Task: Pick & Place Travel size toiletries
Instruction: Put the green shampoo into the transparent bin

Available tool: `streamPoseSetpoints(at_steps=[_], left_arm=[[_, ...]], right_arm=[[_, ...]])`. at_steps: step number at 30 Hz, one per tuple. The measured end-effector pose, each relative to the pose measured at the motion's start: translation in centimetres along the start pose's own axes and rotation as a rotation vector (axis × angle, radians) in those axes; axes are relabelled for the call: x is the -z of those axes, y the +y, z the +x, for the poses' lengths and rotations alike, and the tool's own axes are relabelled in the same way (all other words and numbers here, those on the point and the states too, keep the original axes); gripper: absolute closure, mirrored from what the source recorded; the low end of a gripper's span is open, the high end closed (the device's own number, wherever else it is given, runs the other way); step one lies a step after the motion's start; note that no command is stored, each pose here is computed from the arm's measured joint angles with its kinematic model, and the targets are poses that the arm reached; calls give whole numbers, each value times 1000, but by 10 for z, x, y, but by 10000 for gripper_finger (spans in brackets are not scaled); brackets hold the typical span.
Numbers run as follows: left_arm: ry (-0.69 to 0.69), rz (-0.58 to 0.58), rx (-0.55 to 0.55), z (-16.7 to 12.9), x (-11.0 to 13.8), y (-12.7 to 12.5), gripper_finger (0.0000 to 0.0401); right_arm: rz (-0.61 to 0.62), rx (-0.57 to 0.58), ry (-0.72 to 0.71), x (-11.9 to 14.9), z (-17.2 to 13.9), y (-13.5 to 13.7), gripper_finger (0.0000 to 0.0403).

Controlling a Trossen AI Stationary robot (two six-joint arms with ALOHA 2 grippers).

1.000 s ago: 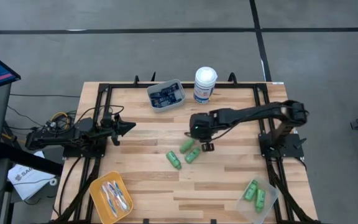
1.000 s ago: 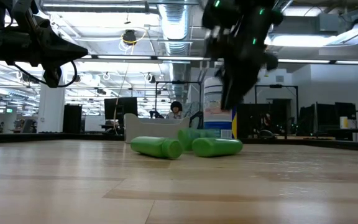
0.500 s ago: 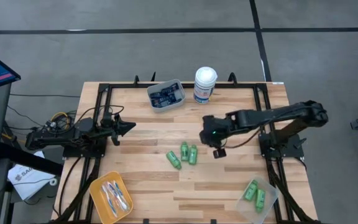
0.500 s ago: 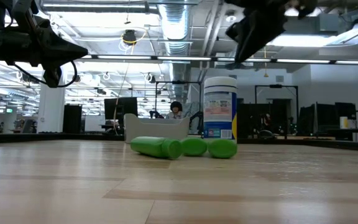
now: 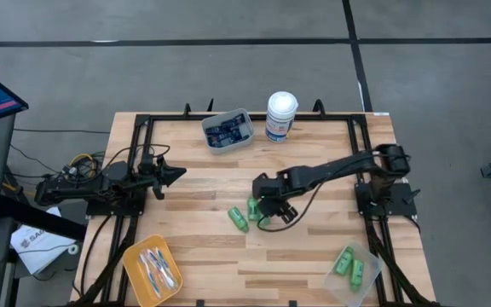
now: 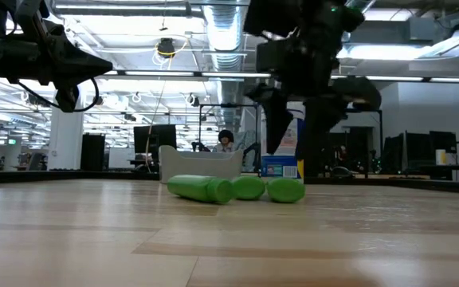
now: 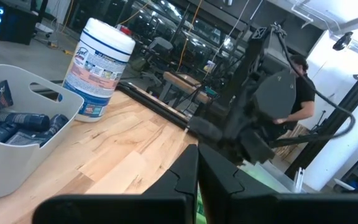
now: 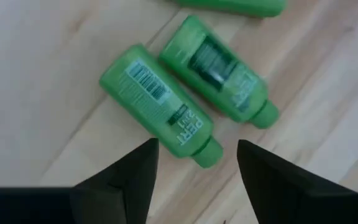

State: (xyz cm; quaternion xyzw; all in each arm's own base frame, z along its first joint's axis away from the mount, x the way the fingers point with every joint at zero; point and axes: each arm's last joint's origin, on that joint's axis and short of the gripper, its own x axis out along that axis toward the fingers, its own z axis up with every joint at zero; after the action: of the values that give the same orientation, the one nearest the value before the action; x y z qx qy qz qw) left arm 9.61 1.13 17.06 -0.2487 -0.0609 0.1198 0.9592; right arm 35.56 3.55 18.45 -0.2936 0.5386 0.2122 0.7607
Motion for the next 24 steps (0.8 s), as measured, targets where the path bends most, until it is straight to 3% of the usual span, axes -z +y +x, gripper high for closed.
streamPoseSetpoints(at_steps=[12,18,24], left_arm=[[0,0,0,0,0,0,399],[-1,0,-1,0,0,0,399],[0,0,0,0,0,0,399]], right_arm=[[-162,-110,131,0,38,-21,218],[-165,-180,197,9,46,-19,221],[-100,-164,173,6,43,-20,221]])
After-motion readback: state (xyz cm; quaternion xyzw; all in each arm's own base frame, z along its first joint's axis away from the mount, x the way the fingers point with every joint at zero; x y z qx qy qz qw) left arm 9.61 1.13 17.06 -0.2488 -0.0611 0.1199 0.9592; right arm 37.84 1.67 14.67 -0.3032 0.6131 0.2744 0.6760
